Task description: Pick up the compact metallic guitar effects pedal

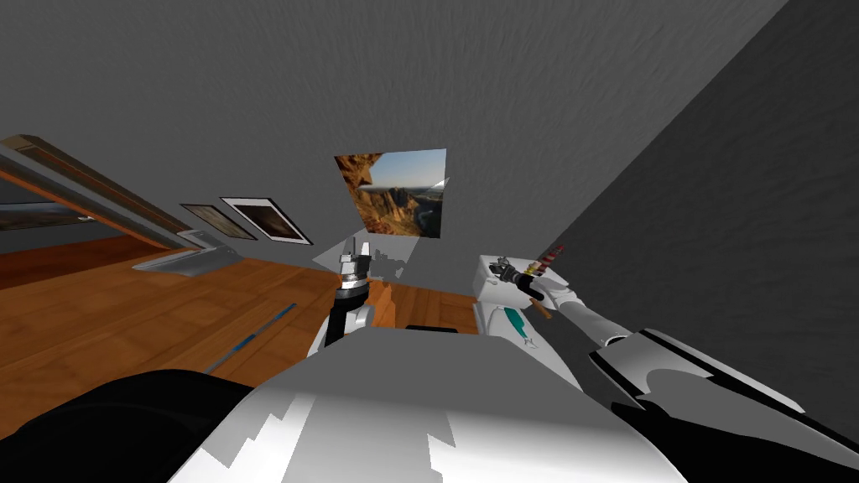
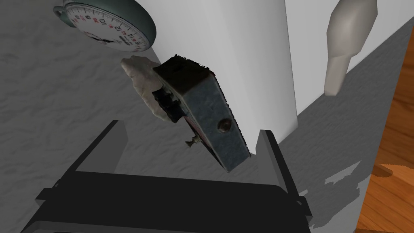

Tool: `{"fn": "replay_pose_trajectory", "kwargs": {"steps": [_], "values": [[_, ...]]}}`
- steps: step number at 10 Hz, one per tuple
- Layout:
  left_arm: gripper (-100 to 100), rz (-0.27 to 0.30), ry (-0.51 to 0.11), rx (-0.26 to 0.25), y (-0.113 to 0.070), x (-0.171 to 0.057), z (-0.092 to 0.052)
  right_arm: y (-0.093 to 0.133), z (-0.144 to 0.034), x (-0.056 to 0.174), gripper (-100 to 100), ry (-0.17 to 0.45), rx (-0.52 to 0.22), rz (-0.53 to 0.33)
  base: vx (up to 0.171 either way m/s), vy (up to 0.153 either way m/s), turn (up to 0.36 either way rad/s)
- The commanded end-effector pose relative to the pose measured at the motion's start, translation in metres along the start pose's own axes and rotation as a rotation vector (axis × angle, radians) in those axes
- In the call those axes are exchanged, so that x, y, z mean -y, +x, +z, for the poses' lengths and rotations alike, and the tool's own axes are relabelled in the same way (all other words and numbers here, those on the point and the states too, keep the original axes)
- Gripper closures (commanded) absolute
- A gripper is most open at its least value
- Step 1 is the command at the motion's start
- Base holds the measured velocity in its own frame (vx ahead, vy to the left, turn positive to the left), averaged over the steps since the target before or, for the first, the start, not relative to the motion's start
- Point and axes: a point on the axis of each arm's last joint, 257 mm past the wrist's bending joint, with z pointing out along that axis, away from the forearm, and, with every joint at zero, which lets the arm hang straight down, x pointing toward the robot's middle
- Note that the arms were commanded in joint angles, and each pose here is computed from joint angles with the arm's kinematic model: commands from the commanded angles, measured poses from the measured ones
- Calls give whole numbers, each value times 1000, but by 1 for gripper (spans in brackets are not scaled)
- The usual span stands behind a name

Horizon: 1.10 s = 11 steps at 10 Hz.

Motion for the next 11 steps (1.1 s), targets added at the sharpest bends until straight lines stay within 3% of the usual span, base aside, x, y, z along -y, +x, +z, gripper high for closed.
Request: {"fn": "replay_pose_trajectory", "kwargs": {"steps": [1, 3, 4, 8, 9, 10, 11], "values": [[0, 0, 0, 0, 0, 0, 0, 11, -3, 1, -100, 12, -21, 36, -28, -10, 154], [0, 0, 0, 0, 0, 0, 0, 10, -2, 0, -100, 7, -22, 16, -21, -8, 58], [0, 0, 0, 0, 0, 0, 0, 11, -3, 0, 100, 6, -23, 16, -5, 2, -2], [0, 0, 0, 0, 0, 0, 0, 11, -2, -3, 100, 2, -22, 13, 0, 0, 0], [0, 0, 0, 0, 0, 0, 0, 11, -3, -2, 0, 2, -22, 12, 0, 0, 0], [0, 0, 0, 0, 0, 0, 0, 0, -7, 26, -100, 20, 7, -9, 11, 8, -183], [0, 0, 0, 0, 0, 0, 0, -3, -9, 32, -100, 20, 15, -18, 27, 16, -196]]}}
